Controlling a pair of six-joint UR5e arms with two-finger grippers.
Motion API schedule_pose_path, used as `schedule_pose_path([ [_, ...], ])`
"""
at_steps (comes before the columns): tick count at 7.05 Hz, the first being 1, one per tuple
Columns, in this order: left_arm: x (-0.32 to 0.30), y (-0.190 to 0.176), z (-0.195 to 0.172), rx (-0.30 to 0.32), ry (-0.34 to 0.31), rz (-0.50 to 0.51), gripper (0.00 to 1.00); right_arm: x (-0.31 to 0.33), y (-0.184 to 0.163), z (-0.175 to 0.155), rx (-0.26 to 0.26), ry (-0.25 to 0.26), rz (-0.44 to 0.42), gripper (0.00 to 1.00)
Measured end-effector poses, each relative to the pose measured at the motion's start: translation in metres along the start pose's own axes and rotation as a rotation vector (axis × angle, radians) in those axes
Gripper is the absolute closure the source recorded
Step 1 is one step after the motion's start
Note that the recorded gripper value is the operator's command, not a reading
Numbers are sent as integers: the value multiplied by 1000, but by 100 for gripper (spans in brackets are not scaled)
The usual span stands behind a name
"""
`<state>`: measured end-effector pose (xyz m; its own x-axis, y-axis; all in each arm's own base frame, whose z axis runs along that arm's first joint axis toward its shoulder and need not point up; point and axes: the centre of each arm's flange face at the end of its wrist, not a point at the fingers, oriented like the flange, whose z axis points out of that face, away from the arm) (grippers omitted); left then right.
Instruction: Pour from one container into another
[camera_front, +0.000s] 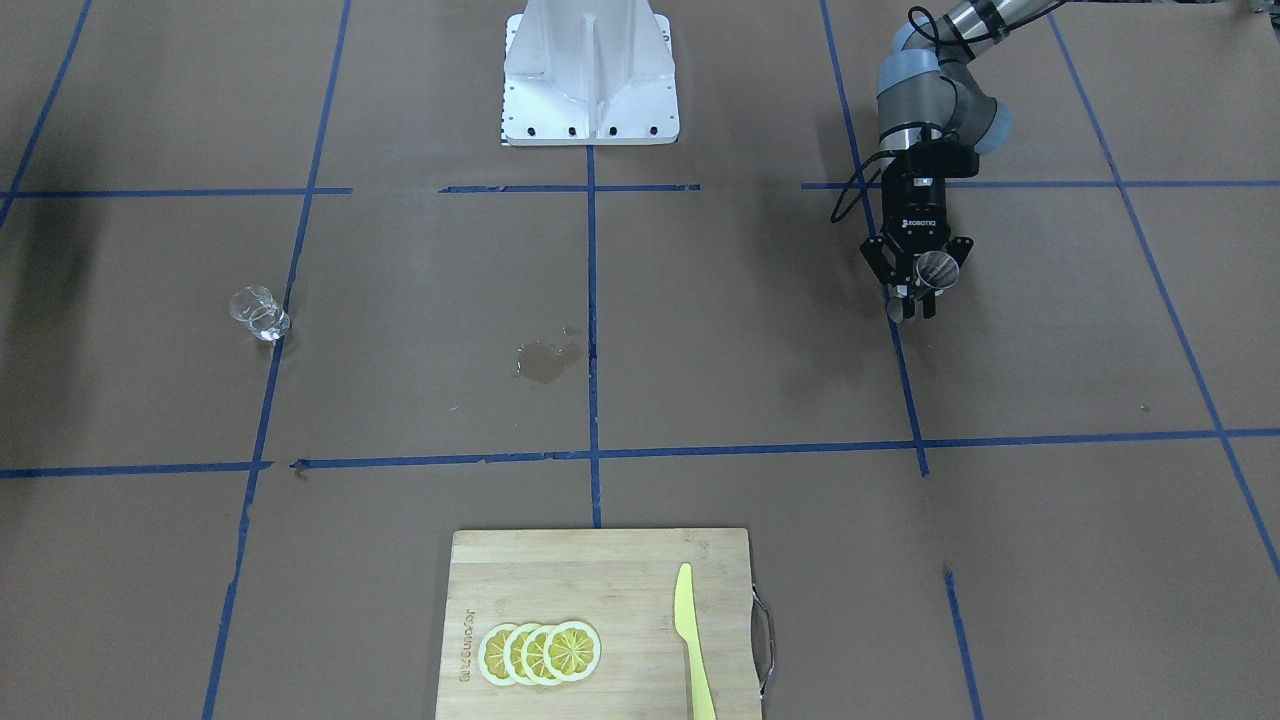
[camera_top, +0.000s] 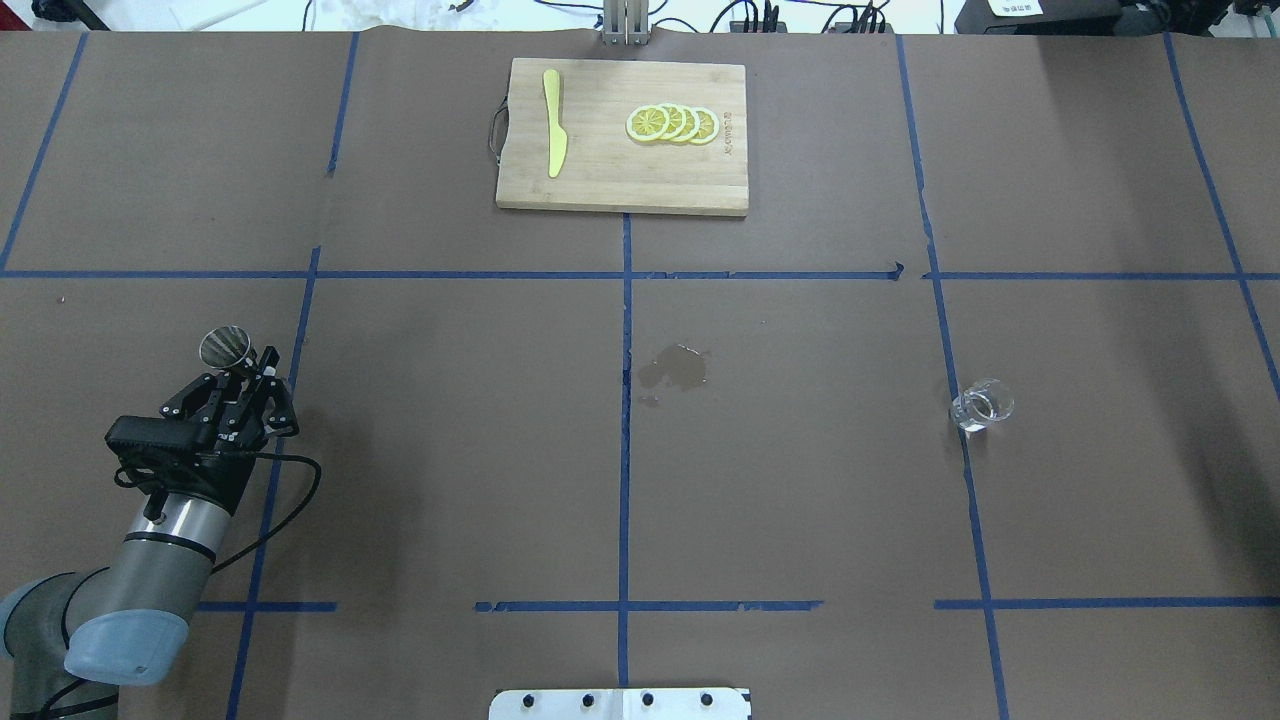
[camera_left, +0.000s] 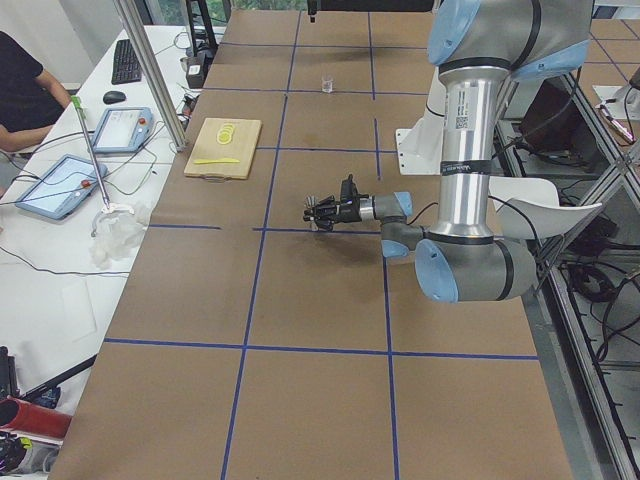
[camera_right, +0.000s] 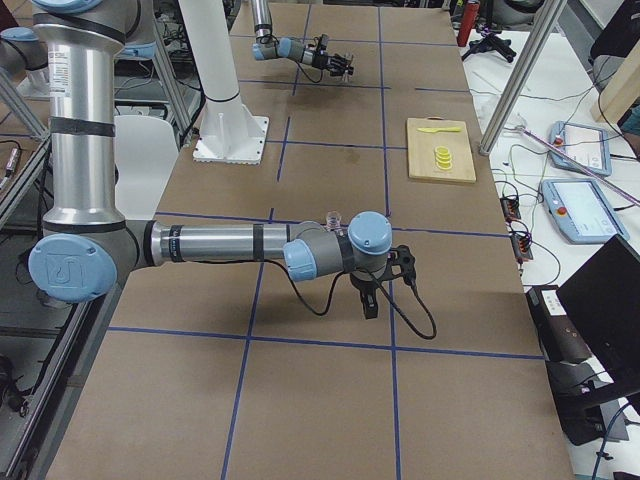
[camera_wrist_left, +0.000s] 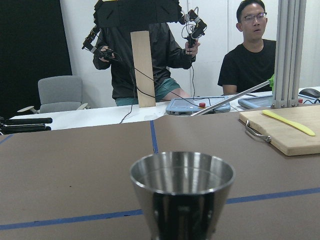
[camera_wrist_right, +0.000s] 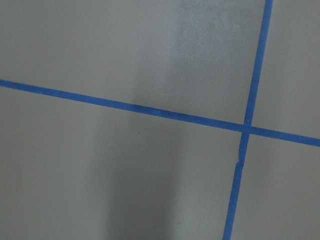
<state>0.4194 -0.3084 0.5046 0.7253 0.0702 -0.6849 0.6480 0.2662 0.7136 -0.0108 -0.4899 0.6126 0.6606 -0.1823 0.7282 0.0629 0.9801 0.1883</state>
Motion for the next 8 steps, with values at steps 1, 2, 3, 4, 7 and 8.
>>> schedule_pose_path([
  [1, 3, -9, 2, -28, 33, -30, 100, -1, -1, -1, 2, 0, -2, 0],
  [2, 4, -16, 3, -52, 59, -19, 100, -2, -3, -2, 8, -1, -9, 0],
  [3, 5, -22, 5, -56, 77, 4, 100, -4, -5, -3, 22, -2, -23, 0],
  [4, 5, -26, 5, -52, 92, 5, 100, -5, -6, -4, 33, -3, -35, 0],
  [7, 34, -41, 3, -26, 138, 34, 100, -11, -9, -6, 57, -7, -65, 0],
  [8, 63, -53, 5, 0, 164, 68, 100, -20, -12, -4, 76, -15, -78, 0],
])
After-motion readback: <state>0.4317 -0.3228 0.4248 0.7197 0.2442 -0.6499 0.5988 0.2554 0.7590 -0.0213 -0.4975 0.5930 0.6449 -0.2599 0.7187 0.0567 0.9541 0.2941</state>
